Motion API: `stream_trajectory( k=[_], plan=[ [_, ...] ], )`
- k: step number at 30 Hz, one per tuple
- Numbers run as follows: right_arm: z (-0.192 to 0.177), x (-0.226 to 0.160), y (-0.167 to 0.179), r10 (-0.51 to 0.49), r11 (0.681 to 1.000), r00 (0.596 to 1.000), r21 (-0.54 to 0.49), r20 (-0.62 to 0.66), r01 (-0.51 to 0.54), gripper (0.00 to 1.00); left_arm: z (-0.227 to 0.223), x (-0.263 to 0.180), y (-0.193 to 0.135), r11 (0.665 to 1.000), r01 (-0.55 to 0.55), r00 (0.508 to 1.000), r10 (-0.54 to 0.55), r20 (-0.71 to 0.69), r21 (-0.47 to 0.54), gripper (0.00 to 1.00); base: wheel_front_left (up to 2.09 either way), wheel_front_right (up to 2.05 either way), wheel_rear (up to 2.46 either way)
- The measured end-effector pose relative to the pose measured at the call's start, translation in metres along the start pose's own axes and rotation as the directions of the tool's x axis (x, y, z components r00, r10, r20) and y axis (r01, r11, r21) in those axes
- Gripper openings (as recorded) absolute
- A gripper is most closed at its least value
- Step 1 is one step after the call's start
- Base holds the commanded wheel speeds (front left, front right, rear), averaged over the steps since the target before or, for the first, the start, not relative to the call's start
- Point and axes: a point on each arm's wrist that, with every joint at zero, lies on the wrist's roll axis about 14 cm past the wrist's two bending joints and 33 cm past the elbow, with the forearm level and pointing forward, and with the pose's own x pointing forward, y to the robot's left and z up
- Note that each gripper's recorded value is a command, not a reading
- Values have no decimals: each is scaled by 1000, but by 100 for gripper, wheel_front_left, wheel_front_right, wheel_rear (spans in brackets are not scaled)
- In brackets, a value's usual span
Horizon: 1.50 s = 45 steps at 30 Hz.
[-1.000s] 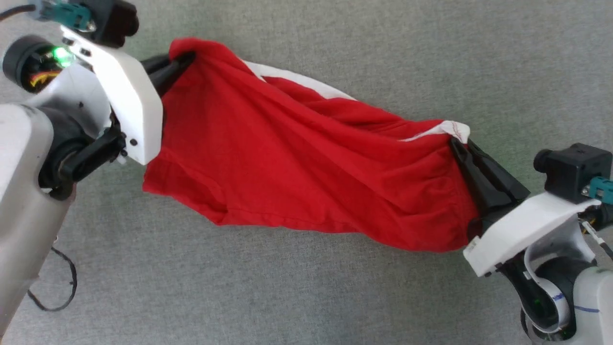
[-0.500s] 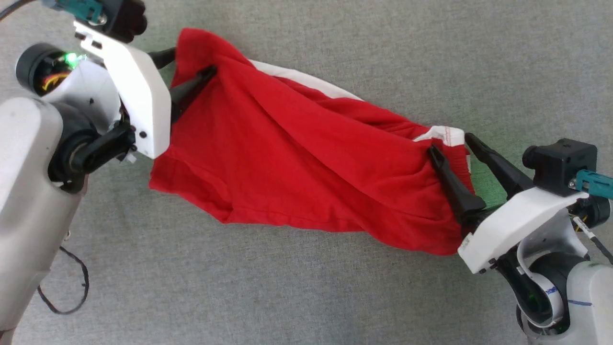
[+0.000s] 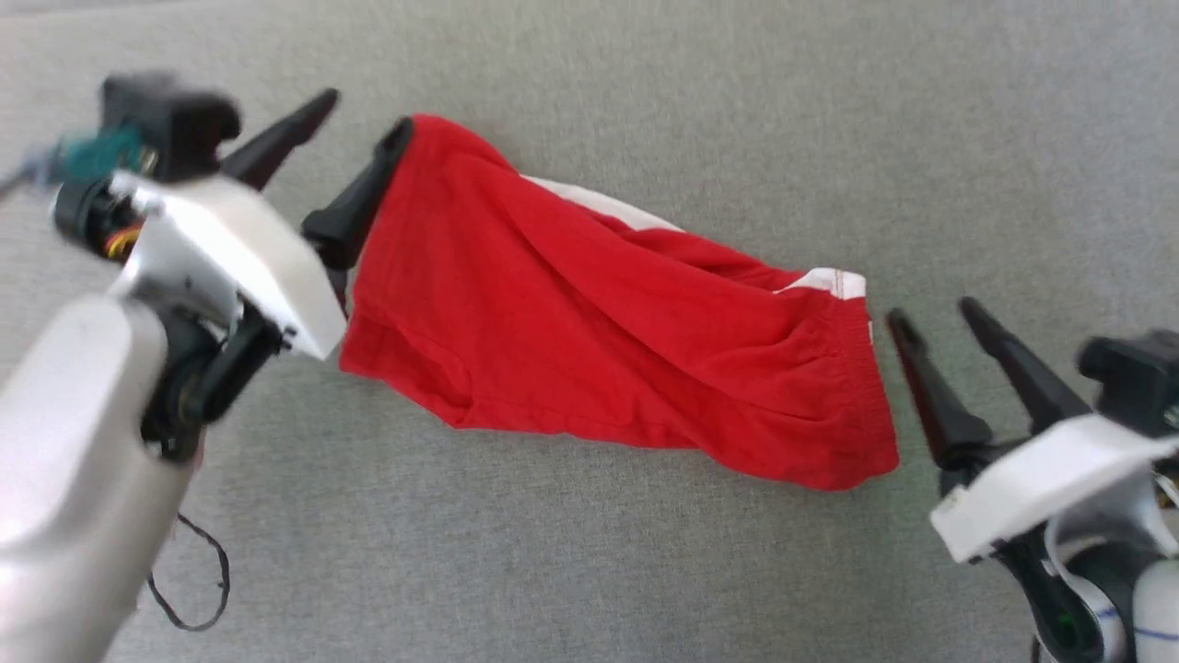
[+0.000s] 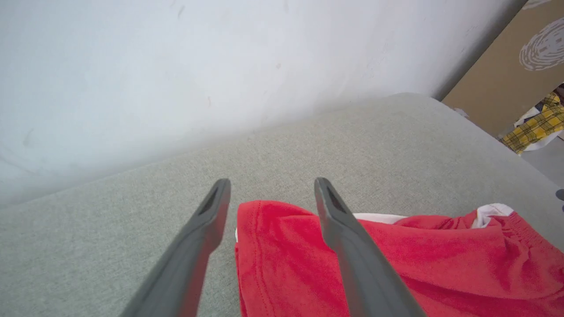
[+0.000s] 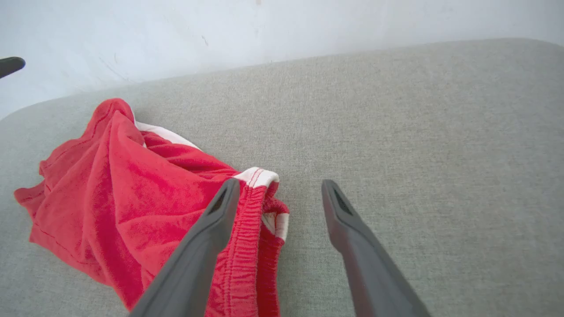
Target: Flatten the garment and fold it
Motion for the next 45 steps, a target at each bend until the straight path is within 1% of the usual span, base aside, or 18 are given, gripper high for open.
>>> stream_trajectory(
  k=[1, 3, 6, 8, 10, 12, 15, 19, 20, 22, 27, 30, 32, 34, 36, 39, 45],
  plan=[
    [6, -5, -2, -8, 1000, 999, -2, 34, 8, 100, 9, -7, 1, 999, -27, 998, 26, 60, 21, 100, 0, 0, 0],
    [17, -14, -6, -29, 999, 995, -17, 99, 31, 100, 25, -23, 3, 993, -96, 979, 82, 189, 70, 100, 0, 0, 0],
    [30, -28, -7, -40, 998, 981, -39, 190, 48, 100, 37, -52, 3, 972, -210, 920, 162, 356, 101, 100, 0, 0, 0],
    [33, -37, -6, -39, 998, 971, -36, 235, 49, 100, 31, -70, -3, 960, -261, 888, 199, 414, 100, 100, 0, 0, 0],
    [34, -44, -6, -41, 998, 962, -30, 270, 51, 100, 21, -86, -9, 944, -316, 863, 246, 440, 92, 100, 0, 0, 0],
    [32, -49, -5, -40, 999, 955, -23, 295, 49, 100, 12, -100, -11, 925, -377, 832, 323, 451, 35, 100, 0, 0, 0],
    [27, -52, -4, -36, 999, 951, -18, 307, 44, 100, 2, -116, -15, 900, -437, 803, 392, 449, -4, 100, 0, 0, 0],
    [29, -51, 2, -15, 999, 945, -32, 327, 27, 100, 6, -128, -15, 883, -470, 778, 416, 470, -3, 100, 0, 0, 0],
    [29, -50, 4, -12, 999, 945, -37, 327, 25, 100, 4, -128, -15, 885, -465, 784, 411, 465, 2, 100, 0, 0, 0],
    [30, -49, 6, -4, 999, 944, -38, 330, 18, 100, -4, -126, -16, 893, -449, 811, 398, 429, 19, 100, 0, 0, 0],
    [28, -46, 9, 7, 999, 946, -40, 323, 6, 100, -19, -98, -19, 934, -348, 912, 315, 263, 86, 100, 0, 0, 0],
    [23, -43, 9, 4, 999, 952, -37, 307, 7, 100, -26, -81, -13, 944, -309, 943, 289, 166, 113, 100, 0, 0, 0],
    [19, -42, 7, 0, 999, 956, -34, 294, 10, 100, -34, -70, -9, 952, -291, 955, 282, 92, 93, 100, 0, 0, 0],
    [15, -40, 6, -4, 999, 959, -30, 282, 13, 100, -47, -62, -3, 955, -289, 957, 289, 6, 67, 100, 0, 0, 0],
    [12, -38, 5, -8, 999, 962, -27, 274, 17, 100, -62, -56, 3, 956, -288, 953, 292, -84, 64, 100, 0, 0, 0],
    [8, -37, 0, -25, 999, 965, -24, 261, 32, 100, -76, -49, 9, 954, -298, 939, 298, -170, 30, 100, 0, 0, 0],
    [2, -37, -12, -60, 998, 967, -19, 246, 67, 100, -104, -39, -3, 962, -269, 917, 240, -318, -50, 100, 0, 0, 0]
  ],
)
